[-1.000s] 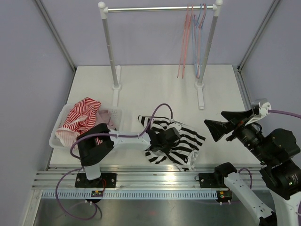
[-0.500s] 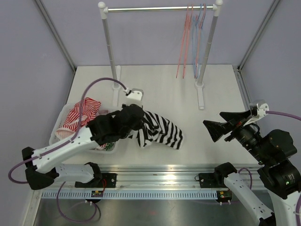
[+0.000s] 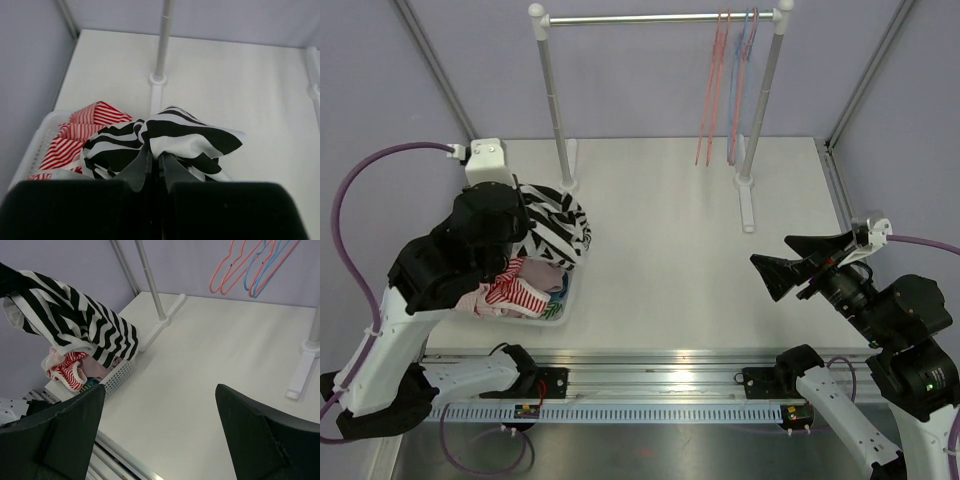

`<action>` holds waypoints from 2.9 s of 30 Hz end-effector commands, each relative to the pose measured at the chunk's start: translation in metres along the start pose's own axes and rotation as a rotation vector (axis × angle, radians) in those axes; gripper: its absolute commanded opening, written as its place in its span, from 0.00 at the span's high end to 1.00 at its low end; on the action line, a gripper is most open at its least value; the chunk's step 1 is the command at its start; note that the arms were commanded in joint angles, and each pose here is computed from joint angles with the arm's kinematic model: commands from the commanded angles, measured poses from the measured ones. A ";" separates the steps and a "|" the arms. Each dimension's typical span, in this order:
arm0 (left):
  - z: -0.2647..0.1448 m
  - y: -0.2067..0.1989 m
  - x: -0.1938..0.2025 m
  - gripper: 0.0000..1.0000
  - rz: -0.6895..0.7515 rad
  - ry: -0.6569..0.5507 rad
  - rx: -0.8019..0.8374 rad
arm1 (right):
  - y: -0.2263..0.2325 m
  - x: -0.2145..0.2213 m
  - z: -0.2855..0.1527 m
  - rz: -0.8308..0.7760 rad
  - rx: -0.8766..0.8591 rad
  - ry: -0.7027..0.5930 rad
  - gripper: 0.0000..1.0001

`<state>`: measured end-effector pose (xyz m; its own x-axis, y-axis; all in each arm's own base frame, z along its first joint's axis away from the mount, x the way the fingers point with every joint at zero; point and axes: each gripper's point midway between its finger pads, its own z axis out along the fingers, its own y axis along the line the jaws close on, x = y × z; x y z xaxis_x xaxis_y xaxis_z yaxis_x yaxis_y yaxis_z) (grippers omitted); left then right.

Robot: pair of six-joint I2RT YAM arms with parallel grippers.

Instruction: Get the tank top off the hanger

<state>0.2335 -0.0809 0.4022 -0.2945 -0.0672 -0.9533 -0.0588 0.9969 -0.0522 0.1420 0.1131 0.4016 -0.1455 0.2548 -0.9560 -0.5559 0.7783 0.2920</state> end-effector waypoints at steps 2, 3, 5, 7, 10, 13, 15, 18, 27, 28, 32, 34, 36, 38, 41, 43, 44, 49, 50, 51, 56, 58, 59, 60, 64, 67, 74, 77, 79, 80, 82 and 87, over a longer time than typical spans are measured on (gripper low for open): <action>-0.014 0.073 -0.017 1.00 -0.009 -0.059 -0.285 | 0.009 -0.010 0.004 -0.001 -0.047 -0.024 0.01; -0.015 0.081 -0.013 1.00 -0.012 -0.055 -0.309 | 0.010 -0.011 0.003 -0.003 -0.048 -0.027 0.00; -0.014 0.090 -0.001 1.00 -0.027 -0.032 -0.321 | 0.010 -0.011 0.004 -0.009 -0.051 -0.026 0.01; -0.004 0.086 0.019 1.00 -0.023 0.015 -0.293 | 0.011 -0.013 0.004 -0.013 -0.056 -0.028 0.01; 0.009 0.092 0.042 1.00 -0.041 0.073 -0.316 | 0.014 -0.015 0.006 -0.014 -0.071 -0.024 0.00; 0.040 0.106 0.083 1.00 -0.038 0.220 -0.357 | 0.018 -0.017 0.007 -0.018 -0.095 -0.029 0.00; 0.063 0.102 0.111 1.00 -0.006 0.349 -0.360 | 0.020 -0.017 0.008 -0.020 -0.106 -0.030 0.00; 0.084 0.081 0.147 1.00 0.000 0.538 -0.277 | 0.021 -0.015 0.011 -0.021 -0.122 -0.028 0.01; 0.131 0.083 0.302 1.00 0.039 0.999 -0.354 | 0.028 -0.007 0.023 -0.007 -0.191 -0.016 0.00; 0.128 0.090 0.322 1.00 0.001 1.060 -0.360 | 0.030 -0.006 0.023 -0.003 -0.204 -0.012 0.01; 0.134 0.097 0.341 1.00 -0.055 1.169 -0.378 | 0.036 -0.006 0.023 -0.002 -0.238 -0.007 0.00; 0.139 0.093 0.338 0.98 -0.143 1.152 -0.329 | 0.036 -0.002 0.023 -0.004 -0.247 -0.004 0.00; 0.143 0.089 0.326 0.89 -0.184 1.098 -0.288 | 0.035 0.000 0.022 -0.014 -0.246 -0.007 0.00; 0.146 0.084 0.315 0.77 -0.239 1.069 -0.241 | 0.034 0.003 0.020 -0.022 -0.241 -0.004 0.01; 0.157 0.069 0.290 0.68 -0.308 0.990 -0.146 | 0.031 0.007 0.022 -0.032 -0.230 0.014 0.00; 0.162 0.065 0.278 0.63 -0.323 0.961 -0.133 | 0.030 0.006 0.023 -0.030 -0.227 0.015 0.01; 0.164 0.063 0.276 0.62 -0.329 0.957 -0.122 | 0.030 0.007 0.023 -0.028 -0.228 0.018 0.01; 0.172 0.076 0.285 0.61 -0.386 0.988 -0.144 | 0.031 0.009 0.023 -0.010 -0.229 0.020 0.01; 0.174 0.077 0.292 0.60 -0.390 1.015 -0.149 | 0.031 0.009 0.023 -0.006 -0.230 0.017 0.00; 0.175 0.078 0.293 0.58 -0.402 1.022 -0.145 | 0.030 0.010 0.024 0.003 -0.228 0.019 0.01; 0.182 0.093 0.293 0.58 -0.493 1.016 -0.158 | 0.034 0.009 0.026 0.035 -0.246 0.012 0.00; 0.181 0.094 0.289 0.54 -0.489 1.011 -0.158 | 0.035 0.009 0.026 0.042 -0.252 0.015 0.01; 0.181 0.094 0.286 0.52 -0.491 0.998 -0.153 | 0.035 0.010 0.025 0.042 -0.251 0.018 0.01; 0.182 0.093 0.281 0.49 -0.492 0.974 -0.147 | 0.036 0.008 0.024 0.035 -0.251 0.014 0.01; 0.189 0.088 0.260 0.40 -0.522 0.909 -0.114 | 0.031 0.007 0.022 0.023 -0.217 0.019 0.00; 0.192 0.087 0.246 0.29 -0.529 0.876 -0.103 | 0.031 0.008 0.020 0.021 -0.212 0.029 0.00; 0.159 0.095 0.192 0.01 -0.481 0.686 -0.131 | 0.015 0.004 0.008 0.000 -0.093 0.043 0.01; 0.144 0.095 0.166 0.01 -0.469 0.598 -0.122 | -0.001 0.007 0.007 0.016 0.005 0.070 0.01; 0.127 0.091 0.146 0.01 -0.444 0.546 -0.093 | -0.013 0.012 0.007 0.024 0.071 0.092 0.01; 0.122 0.091 0.131 0.01 -0.431 0.508 -0.083 | -0.016 0.013 0.008 0.027 0.091 0.099 0.01; 0.105 0.092 0.116 0.01 -0.389 0.467 -0.077 | -0.028 0.014 0.006 0.028 0.159 0.105 0.00; 0.057 0.094 0.077 0.01 -0.290 0.313 -0.101 | -0.063 0.010 -0.003 0.014 0.375 0.111 0.00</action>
<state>0.2845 0.0053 0.2759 -0.5783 -0.4467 -0.6826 -0.2962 0.8946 -0.3345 0.1640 0.0960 0.3725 -0.2729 0.2263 -0.9351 -0.3839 0.8656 0.3215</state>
